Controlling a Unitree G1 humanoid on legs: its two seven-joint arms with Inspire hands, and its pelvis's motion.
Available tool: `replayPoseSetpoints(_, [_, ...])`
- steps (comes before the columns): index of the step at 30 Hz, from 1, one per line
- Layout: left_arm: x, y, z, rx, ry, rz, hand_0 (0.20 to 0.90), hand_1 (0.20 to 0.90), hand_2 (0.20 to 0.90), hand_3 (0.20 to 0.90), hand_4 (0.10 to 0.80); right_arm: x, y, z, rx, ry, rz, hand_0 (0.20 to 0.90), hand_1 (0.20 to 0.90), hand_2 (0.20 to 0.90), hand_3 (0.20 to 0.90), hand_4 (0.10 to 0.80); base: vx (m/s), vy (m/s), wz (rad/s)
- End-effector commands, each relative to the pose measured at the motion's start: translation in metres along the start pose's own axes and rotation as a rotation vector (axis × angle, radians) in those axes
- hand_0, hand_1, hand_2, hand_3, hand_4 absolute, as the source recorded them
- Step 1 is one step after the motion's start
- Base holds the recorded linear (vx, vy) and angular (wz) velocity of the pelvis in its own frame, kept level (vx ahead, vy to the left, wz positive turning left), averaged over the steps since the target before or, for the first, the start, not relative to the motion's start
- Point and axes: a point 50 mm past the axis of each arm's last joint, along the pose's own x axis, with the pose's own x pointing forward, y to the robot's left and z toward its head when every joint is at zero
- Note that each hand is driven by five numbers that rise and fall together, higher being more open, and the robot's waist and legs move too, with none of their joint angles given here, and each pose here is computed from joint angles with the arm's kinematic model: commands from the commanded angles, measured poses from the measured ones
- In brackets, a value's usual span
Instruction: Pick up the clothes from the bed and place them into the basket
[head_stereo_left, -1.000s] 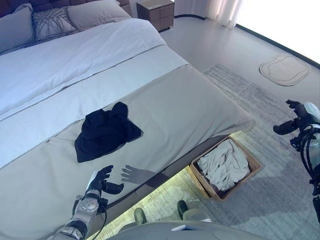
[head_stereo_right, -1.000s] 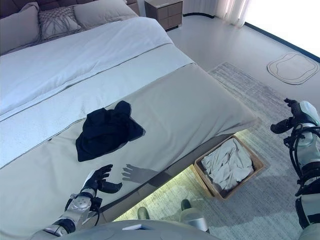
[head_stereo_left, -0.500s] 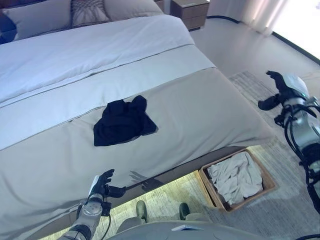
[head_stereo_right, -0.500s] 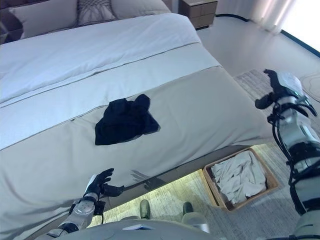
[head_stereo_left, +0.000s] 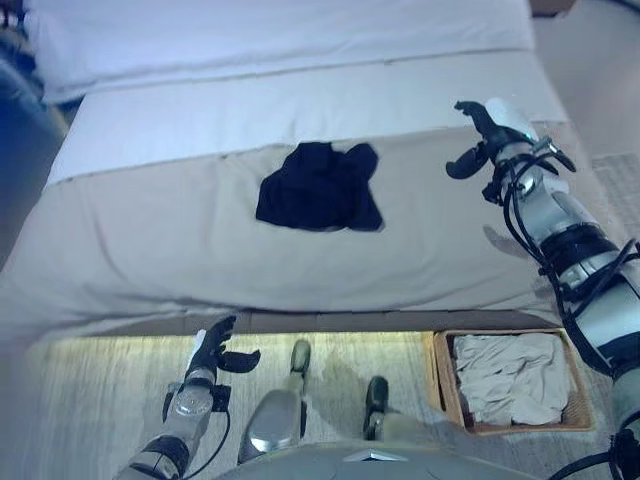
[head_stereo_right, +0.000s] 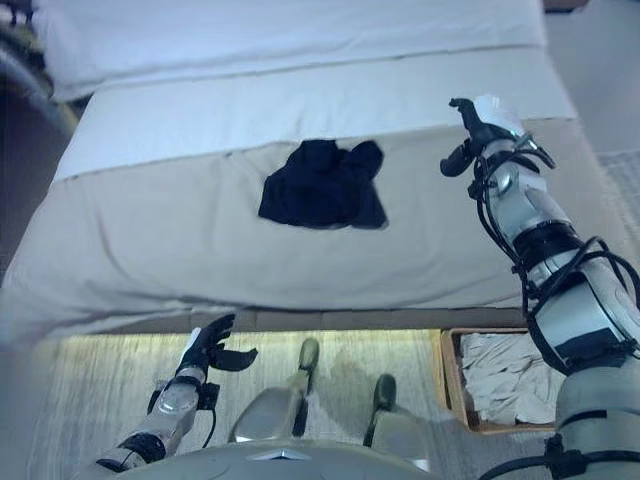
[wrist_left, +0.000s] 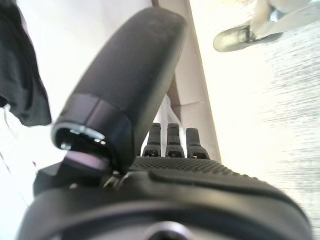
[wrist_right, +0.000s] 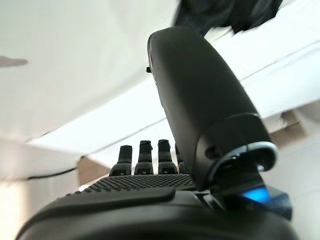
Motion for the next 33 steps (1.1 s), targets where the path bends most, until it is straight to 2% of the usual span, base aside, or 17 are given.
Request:
replayPoseSetpoints(1, [0.011, 0.018, 0.045, -0.022, -0.220, 0.052, 0.900, 0.900, 0.900, 0.900, 0.800, 0.009, -0.089, 0.052, -0.041, -0.135, -0.311, 0.900, 0.900, 0.900, 0.900, 0.800, -0.073, 0.027, 0.31])
replayPoseSetpoints(10, [0.010, 0.017, 0.078, -0.040, -0.389, 0.016, 0.900, 0.900, 0.900, 0.900, 0.800, 0.007, -0.130, 0.070, -0.075, -0.126, -0.472, 0.900, 0.900, 0.900, 0.900, 0.800, -0.050, 0.004, 0.24])
replayPoseSetpoints(16, [0.009, 0.013, 0.093, -0.044, -0.443, -0.019, 0.900, 0.900, 0.900, 0.900, 0.800, 0.006, -0.143, 0.083, -0.104, -0.149, -0.505, 0.900, 0.900, 0.900, 0.900, 0.800, -0.003, 0.018, 0.17])
replayPoseSetpoints(25, [0.010, 0.010, 0.091, -0.068, -0.416, -0.024, 0.900, 0.900, 0.900, 0.900, 0.800, 0.008, -0.139, 0.100, -0.125, -0.178, -0.451, 0.900, 0.900, 0.900, 0.900, 0.800, 0.029, 0.033, 0.09])
replayPoseSetpoints(33, [0.007, 0.007, 0.088, -0.070, -0.423, -0.039, 0.900, 0.900, 0.900, 0.900, 0.800, 0.018, -0.126, 0.091, -0.168, -0.115, -0.347, 0.900, 0.900, 0.900, 0.900, 0.800, 0.043, 0.004, 0.02])
